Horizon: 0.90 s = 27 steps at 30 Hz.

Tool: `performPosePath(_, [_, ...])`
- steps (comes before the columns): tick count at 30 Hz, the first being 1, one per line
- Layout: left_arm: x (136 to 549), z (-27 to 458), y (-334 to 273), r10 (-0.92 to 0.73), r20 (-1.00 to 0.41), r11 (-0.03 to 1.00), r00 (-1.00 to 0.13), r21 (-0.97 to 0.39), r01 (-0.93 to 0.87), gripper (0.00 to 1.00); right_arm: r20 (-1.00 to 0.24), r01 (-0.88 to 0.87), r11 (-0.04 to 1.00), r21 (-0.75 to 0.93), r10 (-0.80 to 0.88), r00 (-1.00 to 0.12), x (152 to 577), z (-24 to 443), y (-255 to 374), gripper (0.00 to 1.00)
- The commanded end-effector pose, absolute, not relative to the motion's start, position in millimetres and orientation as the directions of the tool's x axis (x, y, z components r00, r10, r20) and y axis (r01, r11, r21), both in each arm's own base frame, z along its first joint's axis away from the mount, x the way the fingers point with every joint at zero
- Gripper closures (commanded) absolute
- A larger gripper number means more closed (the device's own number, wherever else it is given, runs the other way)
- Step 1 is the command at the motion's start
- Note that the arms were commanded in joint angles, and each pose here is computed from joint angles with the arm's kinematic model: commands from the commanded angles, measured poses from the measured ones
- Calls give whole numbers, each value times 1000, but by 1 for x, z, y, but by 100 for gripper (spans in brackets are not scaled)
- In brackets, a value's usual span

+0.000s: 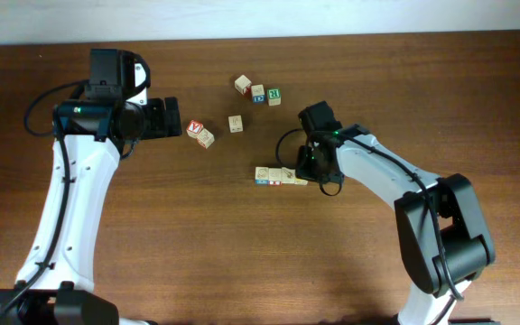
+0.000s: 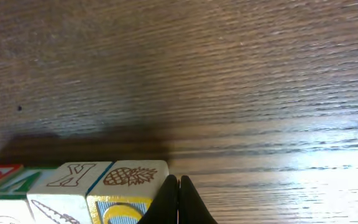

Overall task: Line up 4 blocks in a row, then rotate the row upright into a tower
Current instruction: 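Bring the left gripper in and clamp the row ends with both grippers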

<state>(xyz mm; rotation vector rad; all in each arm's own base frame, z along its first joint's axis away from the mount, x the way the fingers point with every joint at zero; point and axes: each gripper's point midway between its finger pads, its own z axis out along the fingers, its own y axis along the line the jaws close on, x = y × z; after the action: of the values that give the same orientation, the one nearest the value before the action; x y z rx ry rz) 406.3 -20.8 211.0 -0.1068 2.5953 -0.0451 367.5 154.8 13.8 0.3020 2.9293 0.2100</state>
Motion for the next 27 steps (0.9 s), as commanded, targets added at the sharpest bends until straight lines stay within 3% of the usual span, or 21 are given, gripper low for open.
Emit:
performPosePath(1, [407,215,-18,-96,-525,995,-846,-50,-81,1,-185,136,975,177,169,-968,371,10,159,96])
performPosePath(7, [407,215,-18,-96,-525,995,-846,-50,-81,1,-222,23,968,250,80,-972,380,17,174,94])
performPosePath(11, [404,214,-31,-95,-508,993,-856,-110,-45,1,-152,-21,888,458,56,-987,381,28,156,91])
performPosePath(12, [399,209,-32,-96,-481,992,-871,-116,-45,34,-142,-9,888,460,64,-988,380,28,152,91])
performPosePath(13, [389,182,-35,-229,-392,970,-891,-171,-174,100,-139,-10,889,458,60,-988,379,28,153,92])
performPosePath(14, [381,150,-53,-277,-285,943,-917,-265,-203,100,-142,-6,897,443,63,-988,379,25,150,91])
performPosePath(15, [383,128,-96,-242,-218,874,-945,-471,-115,100,-150,-10,894,449,64,-987,378,20,151,91])
performPosePath(16, [384,101,-119,-205,-229,840,-952,-540,-51,100,-143,-14,883,469,60,-988,375,18,154,92])
performPosePath(21, [369,19,-172,-115,-141,816,-983,-578,-12,100,-150,-27,871,490,54,-987,373,14,157,92])
performPosePath(27, [357,11,-194,-68,-117,815,-991,-579,12,100,-150,-27,871,490,53,-987,373,14,158,92])
